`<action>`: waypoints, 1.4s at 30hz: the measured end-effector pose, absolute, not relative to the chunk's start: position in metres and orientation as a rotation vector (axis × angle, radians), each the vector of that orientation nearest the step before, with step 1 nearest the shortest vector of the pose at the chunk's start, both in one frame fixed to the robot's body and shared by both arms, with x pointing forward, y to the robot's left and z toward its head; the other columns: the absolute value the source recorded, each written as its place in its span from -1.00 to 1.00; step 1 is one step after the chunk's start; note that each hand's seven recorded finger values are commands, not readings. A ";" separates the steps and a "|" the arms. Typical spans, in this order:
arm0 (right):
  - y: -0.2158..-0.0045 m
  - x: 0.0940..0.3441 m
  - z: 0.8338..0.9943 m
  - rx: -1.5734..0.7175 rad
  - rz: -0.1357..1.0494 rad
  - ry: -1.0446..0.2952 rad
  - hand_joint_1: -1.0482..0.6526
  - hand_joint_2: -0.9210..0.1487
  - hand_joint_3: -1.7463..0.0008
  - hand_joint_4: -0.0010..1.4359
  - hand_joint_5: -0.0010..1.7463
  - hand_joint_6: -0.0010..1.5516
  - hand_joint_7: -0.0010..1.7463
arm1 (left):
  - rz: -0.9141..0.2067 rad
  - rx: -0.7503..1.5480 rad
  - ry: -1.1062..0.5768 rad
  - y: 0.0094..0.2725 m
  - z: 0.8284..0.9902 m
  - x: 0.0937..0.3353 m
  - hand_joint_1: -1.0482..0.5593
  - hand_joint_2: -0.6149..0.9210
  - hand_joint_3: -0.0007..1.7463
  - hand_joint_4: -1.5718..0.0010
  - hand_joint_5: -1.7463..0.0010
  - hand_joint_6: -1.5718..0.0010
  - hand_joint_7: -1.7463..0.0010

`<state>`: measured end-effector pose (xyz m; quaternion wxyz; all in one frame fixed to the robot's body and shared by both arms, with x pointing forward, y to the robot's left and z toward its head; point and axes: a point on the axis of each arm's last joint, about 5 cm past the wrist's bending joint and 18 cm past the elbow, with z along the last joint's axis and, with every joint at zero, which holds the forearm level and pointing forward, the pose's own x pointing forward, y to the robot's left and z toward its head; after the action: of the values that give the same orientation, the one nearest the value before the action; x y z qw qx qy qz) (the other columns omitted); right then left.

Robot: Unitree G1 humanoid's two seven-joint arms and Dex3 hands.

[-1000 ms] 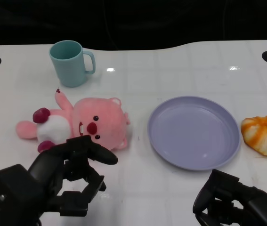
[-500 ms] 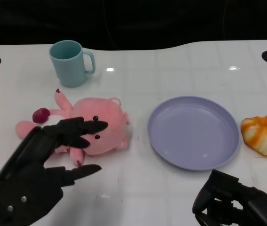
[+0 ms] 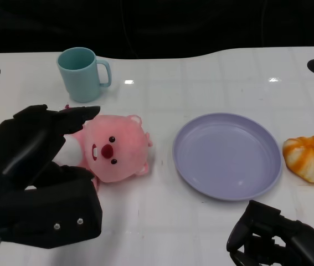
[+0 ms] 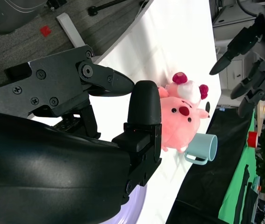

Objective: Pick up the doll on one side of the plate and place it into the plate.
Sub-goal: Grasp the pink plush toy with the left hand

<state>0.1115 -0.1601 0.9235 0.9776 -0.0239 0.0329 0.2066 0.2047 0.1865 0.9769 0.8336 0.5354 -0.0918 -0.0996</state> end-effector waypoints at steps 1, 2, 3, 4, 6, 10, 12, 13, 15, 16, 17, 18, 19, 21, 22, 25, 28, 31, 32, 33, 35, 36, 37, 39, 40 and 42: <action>-0.160 0.111 0.923 -0.048 0.414 0.067 0.00 -0.87 0.24 -0.09 1.00 -0.45 0.94 | -0.213 1.158 -0.192 0.186 0.977 0.206 -0.50 0.99 -0.99 0.88 0.44 0.61 1.00; -0.160 0.111 0.923 -0.048 0.414 0.067 0.00 -0.87 0.24 -0.09 1.00 -0.46 0.94 | -0.220 1.190 -0.187 0.184 0.978 0.208 -0.52 0.99 -0.99 0.91 0.45 0.62 1.00; -0.160 0.111 0.923 -0.048 0.414 0.066 0.00 -0.87 0.24 -0.09 1.00 -0.46 0.94 | -0.218 1.223 -0.182 0.183 0.978 0.211 -0.53 0.99 -0.99 0.92 0.46 0.63 1.00; -0.160 0.111 0.923 -0.048 0.414 0.065 -0.01 -0.87 0.24 -0.09 1.00 -0.46 0.94 | -0.215 1.258 -0.178 0.183 0.979 0.215 -0.54 0.99 -0.99 0.93 0.46 0.63 1.00; -0.160 0.111 0.924 -0.049 0.414 0.060 -0.01 -0.87 0.24 -0.09 1.00 -0.45 0.93 | -0.223 1.304 -0.154 0.182 0.979 0.220 -0.56 0.98 -1.00 0.94 0.47 0.64 1.00; -0.160 0.111 0.924 -0.049 0.412 0.060 0.00 -0.87 0.24 -0.08 1.00 -0.45 0.93 | -0.253 1.361 -0.118 0.177 0.977 0.232 -0.59 1.00 -0.99 0.95 0.49 0.69 1.00; -0.160 0.111 0.924 -0.049 0.412 0.060 -0.01 -0.87 0.24 -0.08 1.00 -0.45 0.93 | -0.267 1.389 -0.096 0.176 0.975 0.237 -0.61 1.00 -0.98 0.96 0.49 0.71 1.00; -0.160 0.111 0.923 -0.049 0.411 0.060 -0.01 -0.87 0.24 -0.08 1.00 -0.45 0.93 | -0.276 1.404 -0.082 0.175 0.974 0.240 -0.61 1.00 -0.98 0.97 0.50 0.72 1.00; -0.160 0.110 0.923 -0.050 0.411 0.060 -0.01 -0.87 0.24 -0.08 1.00 -0.45 0.93 | -0.290 1.428 -0.050 0.174 0.971 0.245 -0.61 0.99 -0.98 0.97 0.50 0.72 1.00; -0.160 0.110 0.923 -0.050 0.411 0.060 -0.01 -0.87 0.24 -0.08 1.00 -0.45 0.93 | -0.296 1.433 -0.036 0.173 0.970 0.248 -0.61 0.99 -0.99 0.97 0.50 0.72 1.00; -0.160 0.110 0.923 -0.050 0.411 0.060 -0.01 -0.87 0.24 -0.08 1.00 -0.45 0.93 | -0.298 1.436 -0.027 0.173 0.969 0.250 -0.62 0.99 -0.99 0.97 0.50 0.72 1.00; -0.160 0.110 0.923 -0.050 0.411 0.061 -0.01 -0.87 0.24 -0.08 1.00 -0.45 0.93 | -0.301 1.440 -0.019 0.173 0.968 0.252 -0.62 0.99 -0.99 0.97 0.50 0.72 1.00; -0.160 0.110 0.923 -0.049 0.410 0.062 -0.01 -0.87 0.24 -0.08 1.00 -0.45 0.93 | -0.305 1.447 -0.012 0.172 0.967 0.255 -0.63 0.99 -0.99 0.97 0.50 0.72 0.99; -0.160 0.110 0.923 -0.049 0.411 0.062 -0.02 -0.87 0.25 -0.08 1.00 -0.44 0.93 | -0.318 1.458 0.007 0.170 0.964 0.260 -0.63 0.99 -0.99 0.97 0.50 0.71 0.99; -0.160 0.110 0.923 -0.048 0.411 0.062 -0.01 -0.87 0.24 -0.08 1.00 -0.44 0.93 | -0.326 1.459 0.021 0.168 0.962 0.263 -0.63 0.99 -0.99 0.97 0.50 0.72 1.00; -0.160 0.109 0.923 -0.048 0.410 0.063 -0.01 -0.87 0.24 -0.08 1.00 -0.44 0.93 | -0.353 1.464 0.059 0.165 0.955 0.268 -0.62 0.99 -0.99 0.95 0.54 0.72 1.00; -0.160 0.109 0.923 -0.050 0.409 0.065 -0.02 -0.86 0.24 -0.07 1.00 -0.44 0.93 | -0.366 1.488 0.088 0.161 0.952 0.274 -0.62 0.99 -0.99 0.89 0.62 0.72 0.99; -0.160 0.108 0.923 -0.049 0.409 0.067 -0.03 -0.86 0.25 -0.07 1.00 -0.44 0.93 | -0.369 1.507 0.108 0.160 0.950 0.281 -0.61 0.99 -1.00 0.87 0.64 0.71 0.99; -0.160 0.108 0.923 -0.049 0.408 0.066 -0.03 -0.87 0.25 -0.07 1.00 -0.44 0.93 | -0.370 1.509 0.114 0.160 0.948 0.283 -0.61 0.99 -1.00 0.87 0.65 0.71 0.99; -0.159 0.108 0.924 -0.049 0.408 0.064 -0.03 -0.86 0.25 -0.07 1.00 -0.44 0.93 | -0.373 1.510 0.119 0.160 0.946 0.284 -0.60 0.98 -1.00 0.86 0.65 0.71 0.99; -0.159 0.108 0.924 -0.049 0.408 0.060 -0.02 -0.86 0.25 -0.07 1.00 -0.44 0.93 | -0.390 1.516 0.133 0.158 0.940 0.287 -0.60 0.98 -1.00 0.84 0.65 0.70 0.99; -0.159 0.108 0.925 -0.049 0.408 0.058 -0.02 -0.86 0.25 -0.07 1.00 -0.44 0.93 | -0.397 1.519 0.142 0.158 0.937 0.287 -0.59 0.98 -1.00 0.84 0.66 0.70 0.99; -0.159 0.107 0.925 -0.049 0.408 0.057 -0.02 -0.86 0.25 -0.07 1.00 -0.44 0.93 | -0.401 1.520 0.151 0.158 0.934 0.289 -0.59 0.97 -1.00 0.83 0.66 0.70 0.99; -0.159 0.107 0.925 -0.048 0.407 0.057 -0.02 -0.86 0.25 -0.08 1.00 -0.44 0.93 | -0.402 1.516 0.164 0.157 0.931 0.292 -0.59 0.97 -1.00 0.82 0.67 0.69 0.99; -0.159 0.107 0.925 -0.047 0.407 0.057 -0.02 -0.87 0.24 -0.08 1.00 -0.44 0.93 | -0.399 1.516 0.166 0.157 0.930 0.294 -0.59 0.97 -1.00 0.82 0.68 0.68 0.99; -0.159 0.107 0.925 -0.046 0.407 0.057 -0.02 -0.87 0.24 -0.09 1.00 -0.44 0.93 | -0.394 1.525 0.167 0.155 0.928 0.298 -0.59 0.97 -1.00 0.81 0.68 0.67 0.99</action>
<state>0.1065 -0.1589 0.9255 0.9787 -0.0229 0.0281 0.2021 0.2981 0.1554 0.9282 0.7023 0.6854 0.0751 -0.1768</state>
